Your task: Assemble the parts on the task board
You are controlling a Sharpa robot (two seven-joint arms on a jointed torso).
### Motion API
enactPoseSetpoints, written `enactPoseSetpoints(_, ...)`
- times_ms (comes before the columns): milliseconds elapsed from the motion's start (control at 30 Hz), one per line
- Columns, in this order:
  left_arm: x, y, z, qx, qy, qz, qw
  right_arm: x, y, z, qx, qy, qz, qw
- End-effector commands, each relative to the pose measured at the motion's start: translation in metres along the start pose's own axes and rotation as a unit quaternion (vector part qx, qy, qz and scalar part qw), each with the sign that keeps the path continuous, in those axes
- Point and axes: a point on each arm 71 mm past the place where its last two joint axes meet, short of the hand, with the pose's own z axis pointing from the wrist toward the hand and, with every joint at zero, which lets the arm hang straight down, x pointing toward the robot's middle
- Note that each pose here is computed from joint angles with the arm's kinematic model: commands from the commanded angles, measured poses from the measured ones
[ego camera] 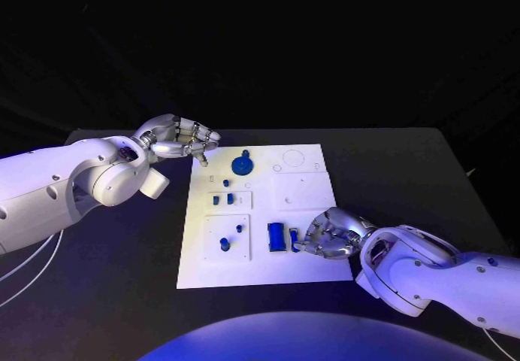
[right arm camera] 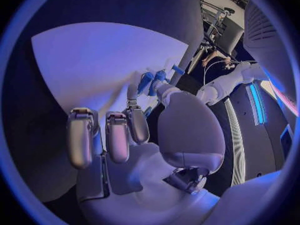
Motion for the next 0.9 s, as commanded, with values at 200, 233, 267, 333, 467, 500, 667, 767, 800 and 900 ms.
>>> enactPoseSetpoints(200,0.0012,-0.0012,0.0005,0.004,0.005,-0.002,1.000,0.002,0.000,-0.004,-0.021,0.027,-0.019,0.999)
enactPoseSetpoints(233,0.0012,-0.0012,0.0005,0.004,0.005,-0.002,1.000,0.002,0.000,-0.004,-0.022,0.027,-0.020,0.999)
enactPoseSetpoints(267,0.0012,-0.0013,0.0005,0.005,0.005,-0.002,1.000,0.002,0.000,-0.004,-0.022,0.028,-0.020,0.999)
enactPoseSetpoints(333,0.0011,-0.0013,0.0006,0.005,0.005,-0.002,1.000,0.002,0.000,-0.004,-0.022,0.029,-0.021,0.999)
enactPoseSetpoints(467,0.0010,-0.0013,0.0006,0.005,0.004,-0.002,1.000,0.002,-0.002,-0.003,-0.019,0.030,-0.023,0.999)
enactPoseSetpoints(500,0.0011,-0.0013,0.0006,0.005,0.004,-0.002,1.000,0.002,-0.002,-0.002,-0.018,0.030,-0.023,0.999)
enactPoseSetpoints(667,0.0016,-0.0015,0.0008,0.006,0.005,-0.002,1.000,0.003,-0.002,0.002,-0.015,0.027,-0.027,0.999)
enactPoseSetpoints(767,0.0014,-0.0015,0.0008,0.006,0.005,-0.002,1.000,0.003,-0.002,0.006,-0.013,0.024,-0.030,0.999)
enactPoseSetpoints(800,0.0014,-0.0015,0.0008,0.006,0.005,-0.002,1.000,0.003,-0.002,0.007,-0.012,0.022,-0.031,0.999)
enactPoseSetpoints(900,0.0015,-0.0015,0.0007,0.006,0.005,-0.002,1.000,0.002,-0.004,0.010,-0.004,0.015,-0.028,0.999)
